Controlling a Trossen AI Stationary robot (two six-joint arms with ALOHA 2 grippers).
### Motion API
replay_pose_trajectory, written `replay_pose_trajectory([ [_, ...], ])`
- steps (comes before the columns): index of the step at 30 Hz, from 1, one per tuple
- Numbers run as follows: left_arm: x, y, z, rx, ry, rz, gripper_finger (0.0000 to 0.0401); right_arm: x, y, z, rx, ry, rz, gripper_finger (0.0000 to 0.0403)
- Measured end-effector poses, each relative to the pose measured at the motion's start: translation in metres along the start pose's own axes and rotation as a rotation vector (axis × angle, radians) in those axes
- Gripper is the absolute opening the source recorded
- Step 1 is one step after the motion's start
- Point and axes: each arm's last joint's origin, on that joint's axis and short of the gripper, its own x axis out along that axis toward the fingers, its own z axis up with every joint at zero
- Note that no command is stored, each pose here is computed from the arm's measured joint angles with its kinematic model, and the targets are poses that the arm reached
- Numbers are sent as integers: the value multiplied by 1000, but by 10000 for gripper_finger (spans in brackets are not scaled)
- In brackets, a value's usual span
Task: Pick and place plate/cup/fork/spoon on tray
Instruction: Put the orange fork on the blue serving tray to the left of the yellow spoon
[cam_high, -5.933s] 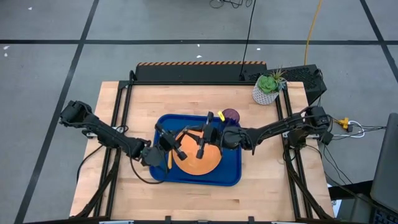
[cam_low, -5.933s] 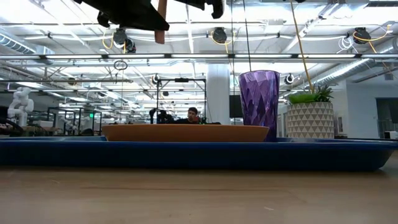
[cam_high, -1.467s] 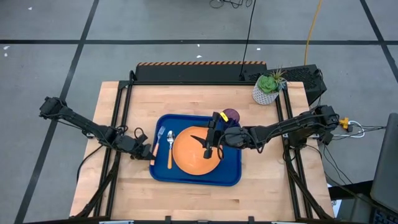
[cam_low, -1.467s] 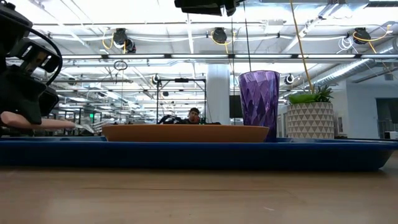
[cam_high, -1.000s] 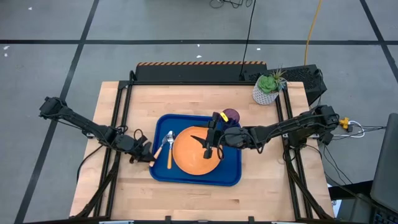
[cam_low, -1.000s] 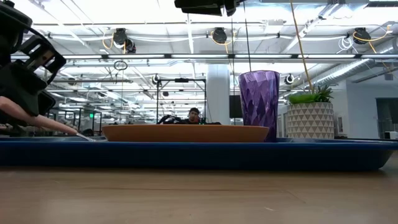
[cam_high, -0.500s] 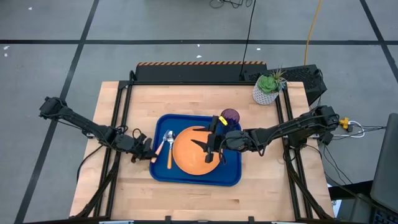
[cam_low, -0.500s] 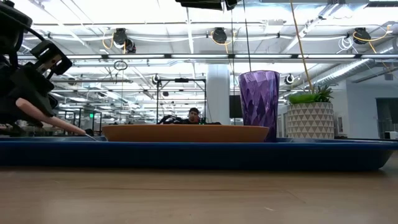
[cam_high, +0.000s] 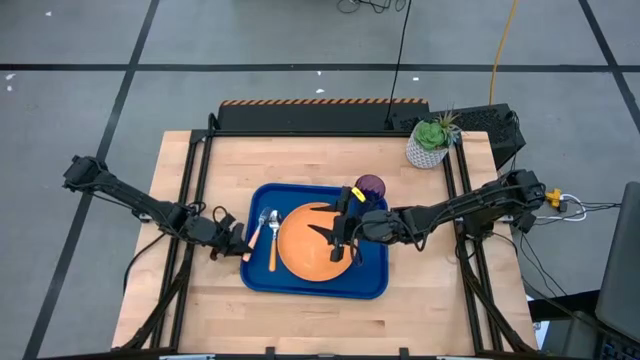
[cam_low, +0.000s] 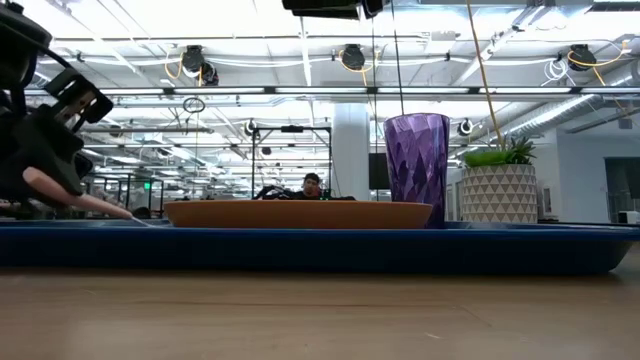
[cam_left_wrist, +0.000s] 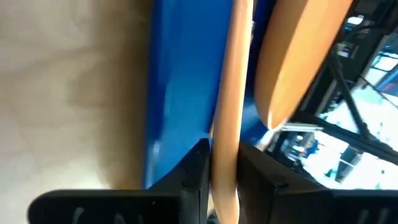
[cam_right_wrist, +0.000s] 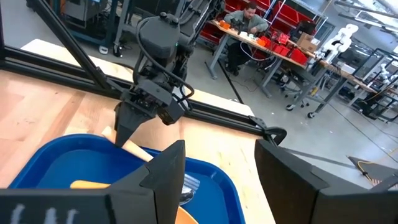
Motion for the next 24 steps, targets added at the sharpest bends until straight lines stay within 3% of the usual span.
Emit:
replay_pose_trajectory([
  [13, 1, 3, 3, 48, -78, 16, 57, 2, -5, -2, -27, 13, -12, 185],
  [24, 2, -2, -1, -20, 15, -19, 82, 4, -9, -3, -42, 16, -25, 185],
])
